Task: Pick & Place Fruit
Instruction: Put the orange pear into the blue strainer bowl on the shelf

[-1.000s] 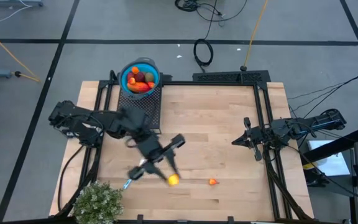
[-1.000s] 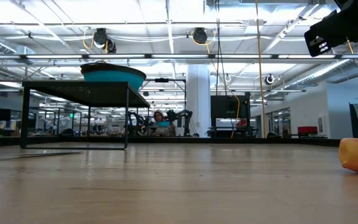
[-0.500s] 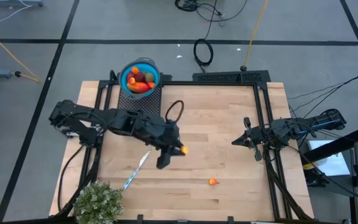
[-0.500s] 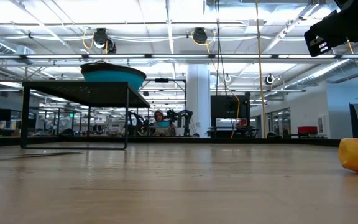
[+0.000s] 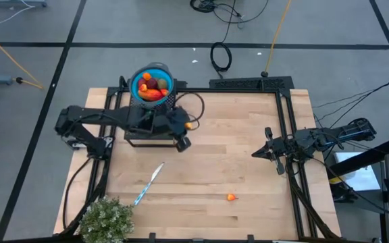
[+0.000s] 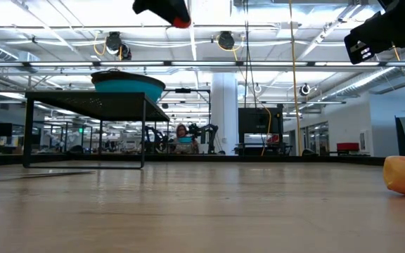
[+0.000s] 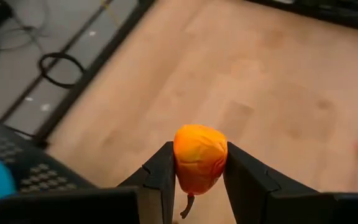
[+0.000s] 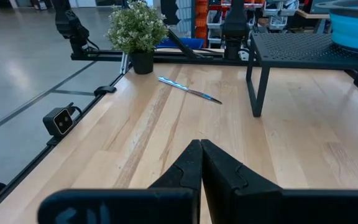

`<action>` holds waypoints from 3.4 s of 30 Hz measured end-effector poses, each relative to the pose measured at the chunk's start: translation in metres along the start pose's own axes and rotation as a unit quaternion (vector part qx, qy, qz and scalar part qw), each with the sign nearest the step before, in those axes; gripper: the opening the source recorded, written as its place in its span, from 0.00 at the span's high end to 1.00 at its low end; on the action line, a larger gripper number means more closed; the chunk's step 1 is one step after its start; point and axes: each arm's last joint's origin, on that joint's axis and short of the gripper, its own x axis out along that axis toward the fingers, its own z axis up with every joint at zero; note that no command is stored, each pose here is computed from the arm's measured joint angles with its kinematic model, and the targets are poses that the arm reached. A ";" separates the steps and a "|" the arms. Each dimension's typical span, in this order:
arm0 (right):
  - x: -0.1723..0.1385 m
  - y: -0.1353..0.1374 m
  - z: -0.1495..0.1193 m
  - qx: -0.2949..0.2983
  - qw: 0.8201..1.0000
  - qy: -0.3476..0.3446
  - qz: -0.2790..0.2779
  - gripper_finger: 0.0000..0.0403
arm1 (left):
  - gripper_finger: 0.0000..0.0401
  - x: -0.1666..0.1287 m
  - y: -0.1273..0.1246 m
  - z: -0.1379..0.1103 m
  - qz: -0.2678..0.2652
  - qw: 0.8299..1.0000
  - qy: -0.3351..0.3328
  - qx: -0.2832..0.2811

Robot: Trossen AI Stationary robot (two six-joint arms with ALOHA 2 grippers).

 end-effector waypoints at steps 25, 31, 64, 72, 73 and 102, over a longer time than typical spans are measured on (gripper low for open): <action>0.000 0.000 0.000 0.000 1.000 0.000 0.000 1.00 | 0.73 0.034 0.187 0.024 0.219 0.965 0.022 -0.145; 0.000 0.000 0.000 0.000 1.000 0.000 0.000 1.00 | 0.73 0.032 0.230 0.019 0.232 0.951 0.028 -0.203; 0.000 0.000 0.000 0.001 1.000 0.000 0.000 1.00 | 0.73 0.041 0.260 0.001 0.169 0.968 0.123 -0.141; 0.000 0.000 0.000 0.002 1.000 0.000 0.000 1.00 | 0.72 0.041 0.260 0.001 0.168 0.969 0.123 -0.135; 0.000 0.000 0.000 0.002 1.000 0.000 0.000 1.00 | 0.71 0.041 0.260 0.001 0.168 0.969 0.124 -0.132; -0.003 0.003 0.028 0.084 0.986 -0.138 0.046 1.00 | 0.62 -0.049 0.162 0.064 -0.046 0.992 -0.085 -0.077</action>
